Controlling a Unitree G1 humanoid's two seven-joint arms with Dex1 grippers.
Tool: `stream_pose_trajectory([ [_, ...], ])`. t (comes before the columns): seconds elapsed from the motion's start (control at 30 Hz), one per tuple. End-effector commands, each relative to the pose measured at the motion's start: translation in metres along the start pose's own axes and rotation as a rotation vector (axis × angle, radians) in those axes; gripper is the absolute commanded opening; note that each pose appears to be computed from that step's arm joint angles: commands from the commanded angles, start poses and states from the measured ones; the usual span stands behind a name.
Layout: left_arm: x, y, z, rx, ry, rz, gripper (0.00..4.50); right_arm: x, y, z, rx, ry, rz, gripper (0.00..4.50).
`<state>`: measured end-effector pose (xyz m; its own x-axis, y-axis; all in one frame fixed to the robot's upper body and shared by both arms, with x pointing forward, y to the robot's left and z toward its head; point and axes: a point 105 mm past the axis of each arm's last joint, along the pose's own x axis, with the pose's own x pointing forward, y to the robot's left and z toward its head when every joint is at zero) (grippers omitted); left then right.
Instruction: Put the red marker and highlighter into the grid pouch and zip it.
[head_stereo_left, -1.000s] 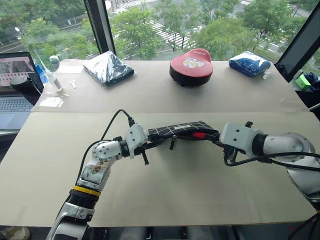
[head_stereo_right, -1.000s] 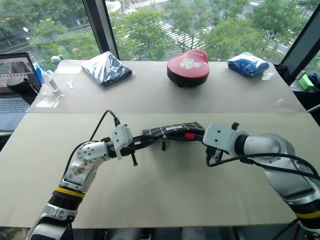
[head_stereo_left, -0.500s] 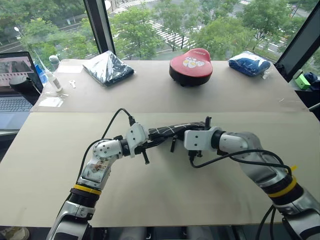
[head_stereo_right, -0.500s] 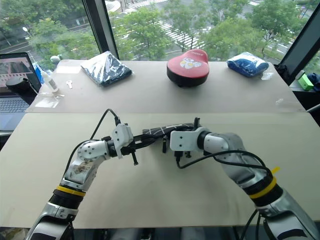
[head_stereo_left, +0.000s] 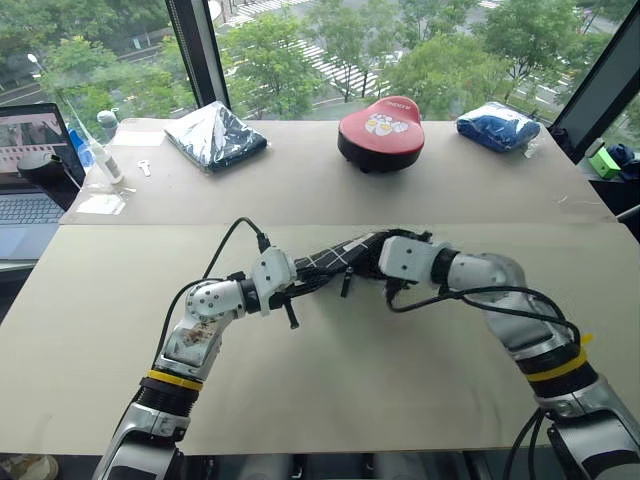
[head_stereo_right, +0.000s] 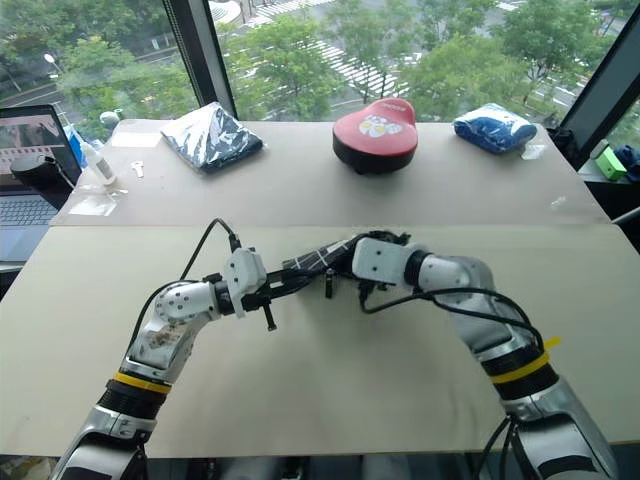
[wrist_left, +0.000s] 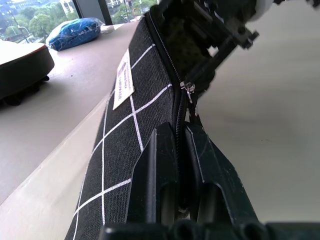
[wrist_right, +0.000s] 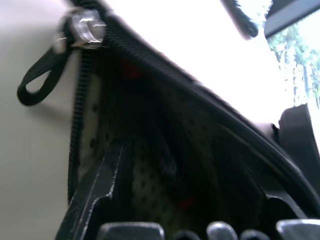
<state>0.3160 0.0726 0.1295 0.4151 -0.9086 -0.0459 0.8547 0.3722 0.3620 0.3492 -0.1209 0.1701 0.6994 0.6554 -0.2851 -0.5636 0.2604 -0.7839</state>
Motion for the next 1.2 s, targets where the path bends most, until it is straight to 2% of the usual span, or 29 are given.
stream_pose_trajectory([
  [0.03,-0.001,0.003,0.010,0.042,-0.034,0.006,0.00,-0.029,-0.025,0.008,0.155,-0.068,-0.040,2.63],
  [0.1,-0.001,0.003,0.011,0.043,-0.035,0.004,0.00,-0.046,-0.013,0.012,0.392,-0.113,0.083,2.63],
  [0.17,-0.001,0.003,0.011,0.044,-0.036,0.003,0.00,-0.065,-0.006,0.020,0.529,-0.171,0.177,2.63],
  [0.27,-0.001,0.004,0.011,0.045,-0.036,0.000,0.00,-0.084,-0.007,0.018,0.677,-0.196,0.197,2.63],
  [0.43,-0.002,0.005,0.011,0.045,-0.033,-0.002,0.00,-0.104,0.031,0.012,0.918,-0.156,0.286,2.63],
  [0.53,-0.003,0.005,0.010,0.045,-0.029,-0.005,0.00,-0.093,0.067,0.014,0.962,-0.095,0.344,2.63],
  [0.63,-0.002,0.005,0.010,0.045,-0.028,-0.008,0.00,-0.070,0.083,0.009,0.973,-0.051,0.296,2.63],
  [0.77,-0.001,0.004,0.011,0.046,-0.030,-0.016,0.00,-0.037,0.085,0.001,0.962,0.002,0.200,2.63],
  [0.93,0.000,0.004,0.012,0.047,-0.031,-0.016,0.00,-0.004,0.078,0.007,0.939,0.011,0.162,2.63],
  [1.2,0.000,0.005,0.013,0.049,-0.034,-0.012,0.00,0.021,0.067,0.025,0.893,-0.036,0.181,2.63],
])
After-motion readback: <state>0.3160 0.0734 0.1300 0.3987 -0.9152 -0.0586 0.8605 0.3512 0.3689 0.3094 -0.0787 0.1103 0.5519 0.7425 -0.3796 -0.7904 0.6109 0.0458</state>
